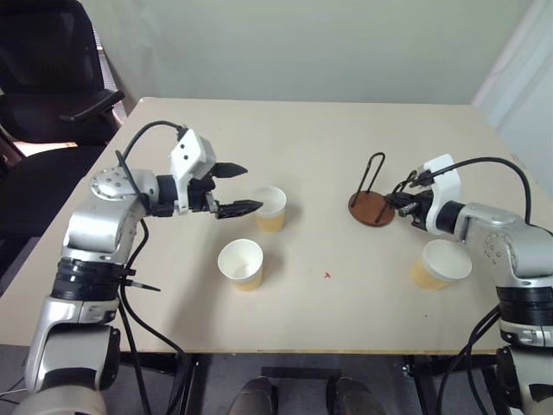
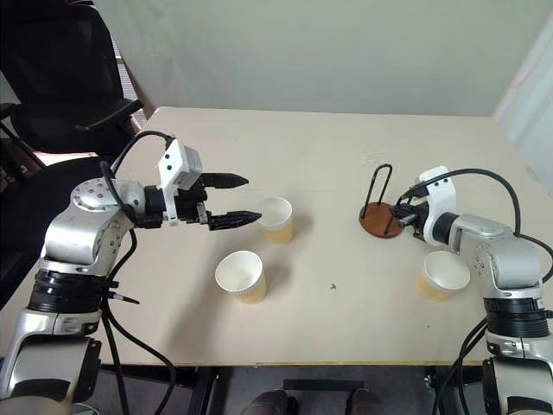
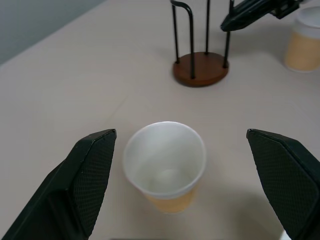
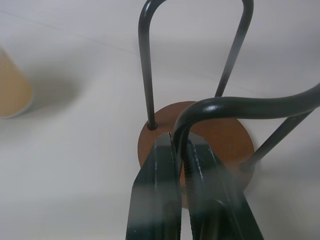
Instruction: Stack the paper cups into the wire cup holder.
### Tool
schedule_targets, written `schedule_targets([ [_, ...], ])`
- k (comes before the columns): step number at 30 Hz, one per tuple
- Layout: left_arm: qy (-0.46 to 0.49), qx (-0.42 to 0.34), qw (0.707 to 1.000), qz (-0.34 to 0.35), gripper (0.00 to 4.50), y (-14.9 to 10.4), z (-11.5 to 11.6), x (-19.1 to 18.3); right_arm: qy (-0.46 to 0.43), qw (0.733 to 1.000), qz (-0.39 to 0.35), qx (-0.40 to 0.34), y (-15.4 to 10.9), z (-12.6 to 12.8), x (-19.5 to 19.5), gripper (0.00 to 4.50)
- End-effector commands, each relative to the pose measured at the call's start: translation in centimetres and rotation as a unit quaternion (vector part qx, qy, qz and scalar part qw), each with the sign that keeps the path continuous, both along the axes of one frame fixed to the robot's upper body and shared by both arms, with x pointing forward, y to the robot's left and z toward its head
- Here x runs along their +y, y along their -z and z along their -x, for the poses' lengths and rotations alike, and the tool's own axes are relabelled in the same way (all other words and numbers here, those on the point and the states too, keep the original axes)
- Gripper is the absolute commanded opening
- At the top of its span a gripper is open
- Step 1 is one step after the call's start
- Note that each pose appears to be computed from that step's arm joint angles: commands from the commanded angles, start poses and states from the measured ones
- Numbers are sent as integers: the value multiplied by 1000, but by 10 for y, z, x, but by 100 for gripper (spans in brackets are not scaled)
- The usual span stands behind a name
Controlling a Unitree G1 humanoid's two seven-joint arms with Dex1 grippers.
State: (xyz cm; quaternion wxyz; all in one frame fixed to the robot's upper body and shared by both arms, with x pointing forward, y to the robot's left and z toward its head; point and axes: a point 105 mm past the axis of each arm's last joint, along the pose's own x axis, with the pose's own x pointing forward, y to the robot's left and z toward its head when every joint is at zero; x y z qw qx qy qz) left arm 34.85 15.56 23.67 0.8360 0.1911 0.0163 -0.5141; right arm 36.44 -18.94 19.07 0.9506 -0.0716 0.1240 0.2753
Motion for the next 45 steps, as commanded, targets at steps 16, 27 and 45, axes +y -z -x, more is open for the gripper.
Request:
schedule_targets([
  [16, 172, 48, 977, -117, 450, -14, 66, 2, -257, 962, 73, 52, -5, 110, 59, 1],
  [27, 173, 41, 976, -123, 450, -14, 66, -3, -265, 955, 116, 66, 34, 105, 64, 1],
  [45, 169, 36, 974, -145, 450, -11, 65, 4, -273, 953, 115, 64, 37, 105, 45, 286],
])
